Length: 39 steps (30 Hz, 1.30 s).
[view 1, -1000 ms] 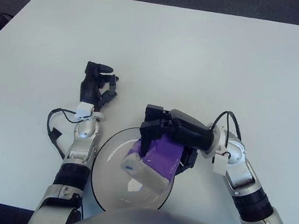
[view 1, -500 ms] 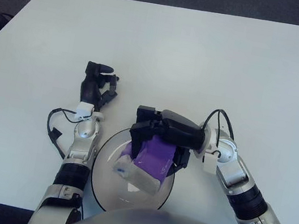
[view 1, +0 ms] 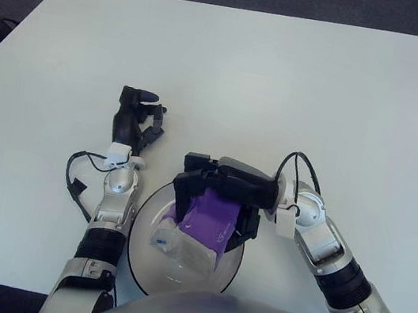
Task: Put the tissue paper into the plate.
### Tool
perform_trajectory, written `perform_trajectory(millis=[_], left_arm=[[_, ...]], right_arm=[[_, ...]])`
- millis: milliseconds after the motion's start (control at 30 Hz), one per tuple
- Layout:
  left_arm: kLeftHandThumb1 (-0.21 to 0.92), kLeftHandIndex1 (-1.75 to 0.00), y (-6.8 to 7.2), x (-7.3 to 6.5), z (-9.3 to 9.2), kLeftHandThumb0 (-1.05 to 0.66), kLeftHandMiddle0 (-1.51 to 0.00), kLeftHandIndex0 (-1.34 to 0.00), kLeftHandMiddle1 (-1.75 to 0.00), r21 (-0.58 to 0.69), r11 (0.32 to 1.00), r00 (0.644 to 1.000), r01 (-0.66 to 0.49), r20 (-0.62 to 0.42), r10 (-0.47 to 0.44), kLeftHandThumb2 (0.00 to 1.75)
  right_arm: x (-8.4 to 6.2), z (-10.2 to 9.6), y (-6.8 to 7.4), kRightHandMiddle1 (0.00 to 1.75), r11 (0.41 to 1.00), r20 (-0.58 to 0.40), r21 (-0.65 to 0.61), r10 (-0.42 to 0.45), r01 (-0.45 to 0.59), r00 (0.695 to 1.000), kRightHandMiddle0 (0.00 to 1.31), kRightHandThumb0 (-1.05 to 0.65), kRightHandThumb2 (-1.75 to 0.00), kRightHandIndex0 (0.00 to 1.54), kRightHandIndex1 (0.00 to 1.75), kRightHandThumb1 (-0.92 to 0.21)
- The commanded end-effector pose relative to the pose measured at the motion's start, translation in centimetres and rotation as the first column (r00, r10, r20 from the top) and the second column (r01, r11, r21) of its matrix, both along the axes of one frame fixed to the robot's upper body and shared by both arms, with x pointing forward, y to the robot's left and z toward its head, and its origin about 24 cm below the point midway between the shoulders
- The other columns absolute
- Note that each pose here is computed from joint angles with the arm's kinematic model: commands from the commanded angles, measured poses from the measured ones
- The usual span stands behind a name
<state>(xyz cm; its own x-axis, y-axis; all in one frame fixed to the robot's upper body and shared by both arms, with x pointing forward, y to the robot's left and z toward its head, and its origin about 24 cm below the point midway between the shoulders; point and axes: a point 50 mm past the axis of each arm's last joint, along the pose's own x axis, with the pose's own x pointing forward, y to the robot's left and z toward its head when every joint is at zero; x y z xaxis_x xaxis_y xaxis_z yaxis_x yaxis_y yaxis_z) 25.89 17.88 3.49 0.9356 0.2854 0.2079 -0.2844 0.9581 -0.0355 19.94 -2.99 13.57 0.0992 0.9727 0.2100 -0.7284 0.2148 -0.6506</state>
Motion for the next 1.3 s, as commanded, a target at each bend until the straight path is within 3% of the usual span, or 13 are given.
perform_trajectory(millis=[0,33,133,267,433,700,1033,1267], left_arm=[[0.79,-1.75,-1.5,-4.5,-7.6,-0.36,-0.49,-0.26,-1.32,-0.065,0.998,0.942,-0.005,-0.336,-0.017,0.72],[0.79,-1.75,-1.6,-4.5,-7.6,-0.36,-0.48,-0.26,-1.33,-0.067,0.998,0.942,-0.007,-0.336,-0.016,0.72],[0.80,-1.75,-1.6,-4.5,-7.6,-0.36,-0.48,-0.25,-1.33,-0.069,0.998,0.942,-0.013,-0.337,-0.011,0.70],[0.83,-1.75,-1.5,-4.5,-7.6,-0.35,-0.47,-0.24,-1.33,-0.062,0.998,0.942,-0.002,-0.334,-0.018,0.67],[0.86,-1.75,-1.3,-4.7,-7.6,-0.35,-0.46,-0.22,-1.34,-0.060,0.998,0.945,0.021,-0.324,-0.040,0.62],[0.92,-1.75,-1.3,-4.7,-7.6,-0.35,-0.46,-0.19,-1.33,-0.071,0.997,0.948,0.032,-0.313,-0.052,0.54],[0.92,-1.75,-1.5,-4.7,-7.4,-0.35,-0.46,-0.19,-1.34,-0.062,0.998,0.945,0.008,-0.326,-0.028,0.53],[0.91,-1.75,-1.5,-4.5,-7.5,-0.35,-0.48,-0.20,-1.36,-0.041,0.999,0.943,-0.003,-0.333,-0.011,0.54]], right_arm=[[-0.6,0.7,0.0,1.09,0.998,-0.006,0.013,0.054,-0.054,0.999,0.10,-0.61,-0.82,0.12,1.00,-0.73],[-0.6,0.7,-0.1,0.88,0.998,-0.010,0.007,0.061,-0.061,0.998,0.07,-0.71,-0.75,0.08,0.81,-0.80],[-0.5,0.7,-0.5,0.42,0.997,-0.015,-0.012,0.081,-0.081,0.997,0.02,-0.91,-0.80,0.02,0.41,-0.88],[-0.5,0.6,-0.6,0.13,0.995,-0.020,-0.020,0.095,-0.095,0.995,0.00,-1.02,-0.90,0.00,0.13,-0.91],[-0.5,0.4,-0.7,0.02,0.994,-0.032,-0.002,0.113,-0.114,0.993,0.00,-1.04,-0.96,0.00,0.02,-0.92],[-0.3,0.6,-0.6,0.00,0.987,-0.043,0.010,0.163,-0.163,0.986,0.00,-1.05,-0.98,0.00,0.00,-0.92],[0.3,0.7,-0.9,0.00,0.961,-0.141,-0.020,0.270,-0.275,0.952,0.00,-1.05,-0.93,0.00,0.00,-0.92],[0.5,0.4,-0.9,0.00,0.956,-0.125,-0.041,0.282,-0.289,0.951,0.00,-1.05,-0.86,0.00,0.00,-0.92]])
